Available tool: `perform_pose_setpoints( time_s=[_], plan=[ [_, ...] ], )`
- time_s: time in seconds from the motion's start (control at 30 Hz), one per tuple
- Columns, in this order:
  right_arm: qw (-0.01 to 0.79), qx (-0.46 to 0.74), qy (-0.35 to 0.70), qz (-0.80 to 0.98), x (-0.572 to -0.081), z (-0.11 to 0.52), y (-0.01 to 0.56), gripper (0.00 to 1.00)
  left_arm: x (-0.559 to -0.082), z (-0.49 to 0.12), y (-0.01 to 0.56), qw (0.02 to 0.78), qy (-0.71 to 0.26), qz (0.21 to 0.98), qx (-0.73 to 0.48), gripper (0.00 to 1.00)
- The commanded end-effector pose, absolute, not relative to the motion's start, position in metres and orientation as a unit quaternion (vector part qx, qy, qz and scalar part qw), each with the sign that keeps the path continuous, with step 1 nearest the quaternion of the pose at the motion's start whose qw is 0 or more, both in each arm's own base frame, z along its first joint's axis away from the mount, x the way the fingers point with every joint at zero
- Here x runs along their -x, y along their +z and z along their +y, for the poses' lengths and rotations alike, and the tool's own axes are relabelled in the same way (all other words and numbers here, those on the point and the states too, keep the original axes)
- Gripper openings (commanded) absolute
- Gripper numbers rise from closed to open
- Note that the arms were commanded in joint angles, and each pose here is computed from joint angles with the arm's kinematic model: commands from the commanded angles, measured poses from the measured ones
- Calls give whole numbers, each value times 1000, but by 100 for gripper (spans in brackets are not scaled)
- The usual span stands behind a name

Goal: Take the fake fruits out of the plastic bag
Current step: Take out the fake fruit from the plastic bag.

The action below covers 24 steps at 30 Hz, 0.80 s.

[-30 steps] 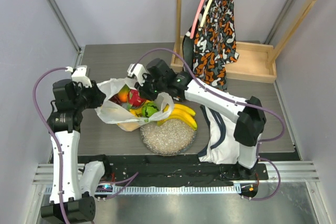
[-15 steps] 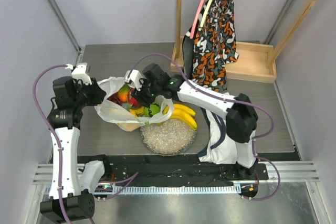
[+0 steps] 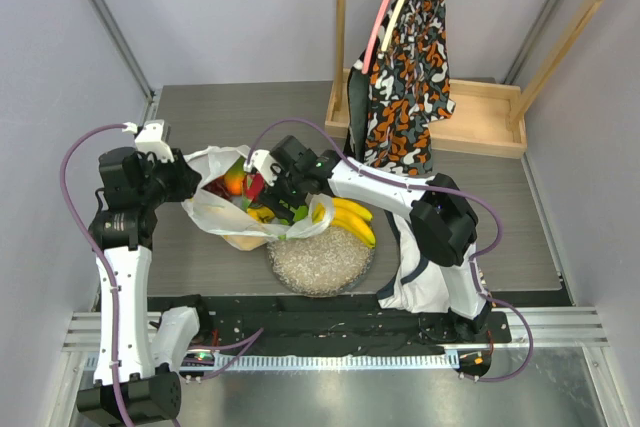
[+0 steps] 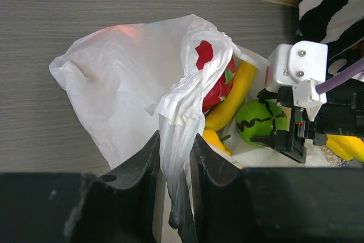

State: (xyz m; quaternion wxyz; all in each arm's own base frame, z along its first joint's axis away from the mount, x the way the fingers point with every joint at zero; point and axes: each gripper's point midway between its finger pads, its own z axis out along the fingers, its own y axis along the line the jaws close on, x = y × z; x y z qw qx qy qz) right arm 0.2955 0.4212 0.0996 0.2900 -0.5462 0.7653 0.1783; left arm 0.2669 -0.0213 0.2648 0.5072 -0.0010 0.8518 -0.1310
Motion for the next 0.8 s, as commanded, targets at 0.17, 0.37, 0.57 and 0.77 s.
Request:
perform_pose_setpoints(
  time_s=[0.17,0.37,0.57,0.77],
  plan=[
    [315,567,172,741,-302,424,126,43,-276,-20,282,531,-130,837,-3,27],
    [378,568,221,697,-297,438,202,26,-279,-20,281,533,-132,836,-1,27],
    [417,551,255,676,-284,432,262,25,-281,-19,281,533,-132,836,-1,27],
    [454,577,305,607,-242,386,328,25,-287,-19,282,532,-135,836,0,27]
  ],
)
